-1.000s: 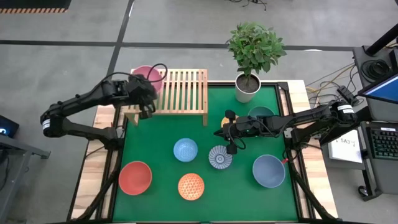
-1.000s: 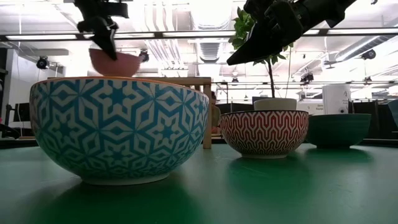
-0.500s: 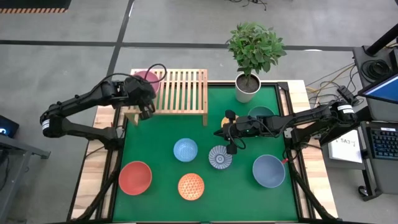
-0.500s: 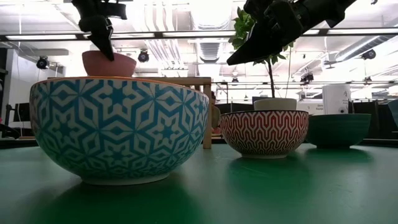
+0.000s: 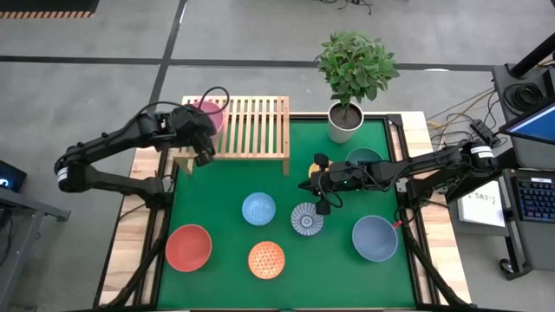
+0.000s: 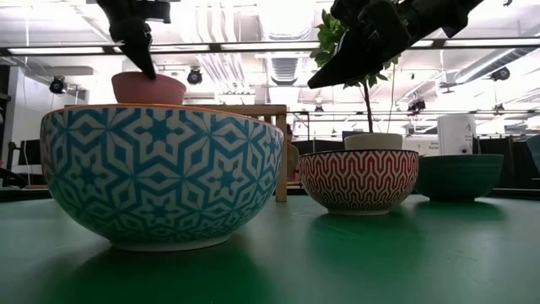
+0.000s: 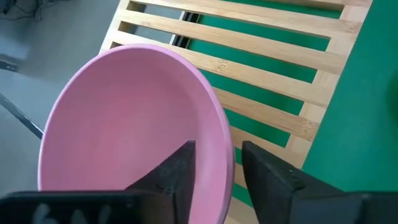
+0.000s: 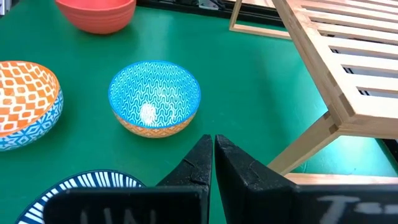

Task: Place and stack bowls onto a shelf
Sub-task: Put the yellow patterned bowl on the shelf

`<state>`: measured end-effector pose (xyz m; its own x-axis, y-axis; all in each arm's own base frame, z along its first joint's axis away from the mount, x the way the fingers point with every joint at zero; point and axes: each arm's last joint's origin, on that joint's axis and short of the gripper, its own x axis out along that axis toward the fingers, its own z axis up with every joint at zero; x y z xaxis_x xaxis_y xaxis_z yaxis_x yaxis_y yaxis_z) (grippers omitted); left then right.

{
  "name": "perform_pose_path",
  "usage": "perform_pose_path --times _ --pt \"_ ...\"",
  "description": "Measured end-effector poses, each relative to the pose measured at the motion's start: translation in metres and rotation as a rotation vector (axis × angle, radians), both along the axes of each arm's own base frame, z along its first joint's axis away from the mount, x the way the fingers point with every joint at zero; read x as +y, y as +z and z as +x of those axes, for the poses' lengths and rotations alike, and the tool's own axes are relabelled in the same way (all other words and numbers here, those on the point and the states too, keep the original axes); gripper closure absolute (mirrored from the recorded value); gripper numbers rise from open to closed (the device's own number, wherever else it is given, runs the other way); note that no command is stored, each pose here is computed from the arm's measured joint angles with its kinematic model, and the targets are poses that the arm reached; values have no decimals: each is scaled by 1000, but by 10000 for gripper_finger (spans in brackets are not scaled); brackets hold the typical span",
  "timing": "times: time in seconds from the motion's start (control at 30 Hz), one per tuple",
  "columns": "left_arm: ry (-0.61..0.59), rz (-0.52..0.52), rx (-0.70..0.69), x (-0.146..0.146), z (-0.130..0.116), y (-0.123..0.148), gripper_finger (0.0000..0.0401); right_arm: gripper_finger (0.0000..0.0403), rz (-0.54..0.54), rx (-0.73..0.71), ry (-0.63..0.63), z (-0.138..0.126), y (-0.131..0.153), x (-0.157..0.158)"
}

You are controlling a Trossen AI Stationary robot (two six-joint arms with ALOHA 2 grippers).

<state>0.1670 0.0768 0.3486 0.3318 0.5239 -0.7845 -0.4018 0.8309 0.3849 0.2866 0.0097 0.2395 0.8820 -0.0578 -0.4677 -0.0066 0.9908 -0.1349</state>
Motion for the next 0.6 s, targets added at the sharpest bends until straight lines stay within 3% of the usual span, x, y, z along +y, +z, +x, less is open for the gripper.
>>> perform_pose_path --times 0.3,0.47,0.6 --pt "53 7 -136 -8 -19 17 217 394 71 -5 -29 0 0 2" --pt "102 -39 -282 -20 -36 23 217 394 122 -25 -50 1 1 4" --pt "52 -116 -458 -32 -43 25 224 394 142 -48 -54 2 3 5"
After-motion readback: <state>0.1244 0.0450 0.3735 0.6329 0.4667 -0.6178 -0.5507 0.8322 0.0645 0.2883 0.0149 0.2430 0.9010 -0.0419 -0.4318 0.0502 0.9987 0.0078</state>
